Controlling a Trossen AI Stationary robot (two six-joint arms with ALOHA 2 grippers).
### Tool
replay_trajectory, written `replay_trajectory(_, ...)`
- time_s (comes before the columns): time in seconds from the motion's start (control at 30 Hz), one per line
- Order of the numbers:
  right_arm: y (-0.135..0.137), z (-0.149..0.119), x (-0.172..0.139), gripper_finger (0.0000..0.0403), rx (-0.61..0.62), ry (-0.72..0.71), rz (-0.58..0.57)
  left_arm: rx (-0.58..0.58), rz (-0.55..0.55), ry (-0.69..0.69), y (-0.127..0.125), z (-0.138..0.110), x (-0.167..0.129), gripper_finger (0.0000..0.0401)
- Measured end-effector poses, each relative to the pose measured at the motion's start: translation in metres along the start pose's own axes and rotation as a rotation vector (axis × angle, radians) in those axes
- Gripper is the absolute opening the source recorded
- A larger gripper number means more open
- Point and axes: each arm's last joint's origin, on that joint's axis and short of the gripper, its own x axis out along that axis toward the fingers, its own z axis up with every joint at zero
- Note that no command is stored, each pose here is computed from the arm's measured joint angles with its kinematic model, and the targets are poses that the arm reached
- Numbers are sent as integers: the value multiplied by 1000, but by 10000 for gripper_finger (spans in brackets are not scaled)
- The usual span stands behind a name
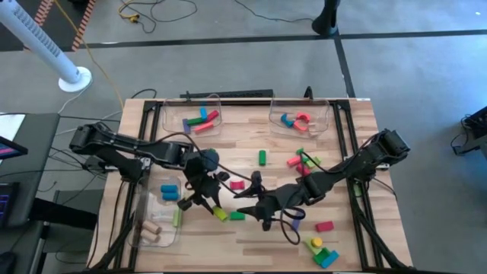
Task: Sort blocks by size
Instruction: Put the light green rectangular block into the top left transparent bin
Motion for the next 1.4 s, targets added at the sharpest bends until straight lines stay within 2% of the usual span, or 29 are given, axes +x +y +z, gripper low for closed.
replay_trajectory(0.33,0,6,0,240,11,-85,46,7,20,-62,11,2,-8,95)
replay_trajectory(0.83,-3,10,0,237,-5,-148,41,-13,39,-132,29,3,-4,95)
replay_trajectory(1.03,-3,11,0,207,-4,-161,51,-37,0,-146,33,1,-1,95)
replay_trajectory(1.4,-6,7,1,147,0,-139,50,-29,3,-159,33,3,-1,95)
